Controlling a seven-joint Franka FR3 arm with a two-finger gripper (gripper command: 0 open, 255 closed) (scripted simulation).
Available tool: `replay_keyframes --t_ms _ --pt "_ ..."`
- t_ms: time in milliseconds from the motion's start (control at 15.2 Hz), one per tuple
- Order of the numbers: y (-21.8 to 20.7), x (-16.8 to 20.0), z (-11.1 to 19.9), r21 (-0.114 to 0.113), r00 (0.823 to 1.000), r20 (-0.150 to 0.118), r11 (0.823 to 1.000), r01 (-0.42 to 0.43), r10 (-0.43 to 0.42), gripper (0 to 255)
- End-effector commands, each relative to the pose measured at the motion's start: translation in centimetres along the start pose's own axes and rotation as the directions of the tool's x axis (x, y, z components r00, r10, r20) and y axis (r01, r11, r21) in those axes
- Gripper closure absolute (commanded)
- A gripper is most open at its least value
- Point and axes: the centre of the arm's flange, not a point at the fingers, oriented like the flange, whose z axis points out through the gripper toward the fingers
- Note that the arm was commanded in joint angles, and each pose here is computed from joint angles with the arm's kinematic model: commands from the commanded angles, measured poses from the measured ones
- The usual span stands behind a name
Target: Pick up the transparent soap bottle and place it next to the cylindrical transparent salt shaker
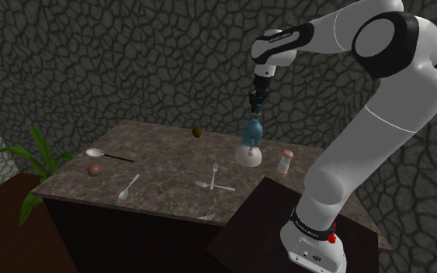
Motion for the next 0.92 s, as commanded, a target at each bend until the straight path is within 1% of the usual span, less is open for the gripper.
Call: replay_keyframes --t_ms 0,726,792,858 --pt "2.6 -0.5 -0.1 0.000 1.000 0.000 1.000 0.002 -0.002 255" --pt "17.0 -2.6 -0.8 0.000 1.000 0.000 1.000 0.002 -0.002 255" --pt "18.9 -2.9 -0.9 0.000 1.000 0.000 1.000 0.002 -0.002 255" --pt "19.0 -2.9 -0.4 0.000 1.000 0.000 1.000 0.002 -0.002 255"
